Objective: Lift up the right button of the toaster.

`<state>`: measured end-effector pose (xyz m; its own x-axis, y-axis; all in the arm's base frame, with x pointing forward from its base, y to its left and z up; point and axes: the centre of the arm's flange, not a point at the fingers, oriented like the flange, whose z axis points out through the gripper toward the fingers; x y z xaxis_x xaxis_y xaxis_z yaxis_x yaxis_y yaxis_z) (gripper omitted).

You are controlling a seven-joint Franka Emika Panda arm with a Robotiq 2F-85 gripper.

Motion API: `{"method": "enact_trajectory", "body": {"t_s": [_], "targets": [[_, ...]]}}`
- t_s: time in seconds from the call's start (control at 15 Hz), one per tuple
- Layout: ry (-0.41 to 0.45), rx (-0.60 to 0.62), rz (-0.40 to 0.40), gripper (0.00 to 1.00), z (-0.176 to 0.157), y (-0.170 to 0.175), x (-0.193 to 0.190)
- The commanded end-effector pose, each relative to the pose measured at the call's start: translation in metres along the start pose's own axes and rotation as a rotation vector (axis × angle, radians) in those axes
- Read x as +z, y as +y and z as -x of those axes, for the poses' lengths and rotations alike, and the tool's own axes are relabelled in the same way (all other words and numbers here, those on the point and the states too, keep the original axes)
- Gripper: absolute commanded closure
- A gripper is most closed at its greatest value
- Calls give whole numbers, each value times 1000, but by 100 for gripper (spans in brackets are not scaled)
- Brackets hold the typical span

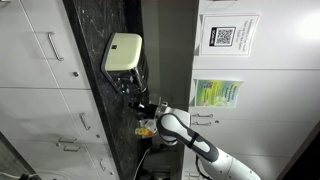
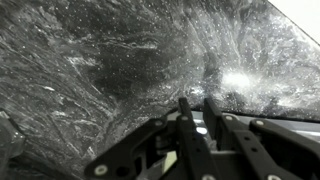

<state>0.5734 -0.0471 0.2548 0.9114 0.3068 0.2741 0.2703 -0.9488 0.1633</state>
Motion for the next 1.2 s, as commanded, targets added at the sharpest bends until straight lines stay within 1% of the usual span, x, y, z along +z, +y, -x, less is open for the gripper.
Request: {"method": "enact_trajectory", "body": {"t_s": [0.0,0.13,0.4,0.53,0.73,1.13], "targets": [[0,-23,-9,84,-1,-1,3],[0,-45,-20,97,-3,-3,8],[1,-46,-21,98,-4,-3,9],[14,-41,-20,100,-7,2,17],[25,-61,-22,100,-5,1,24],[103,-77,-50,100,-6,0,37]]}}
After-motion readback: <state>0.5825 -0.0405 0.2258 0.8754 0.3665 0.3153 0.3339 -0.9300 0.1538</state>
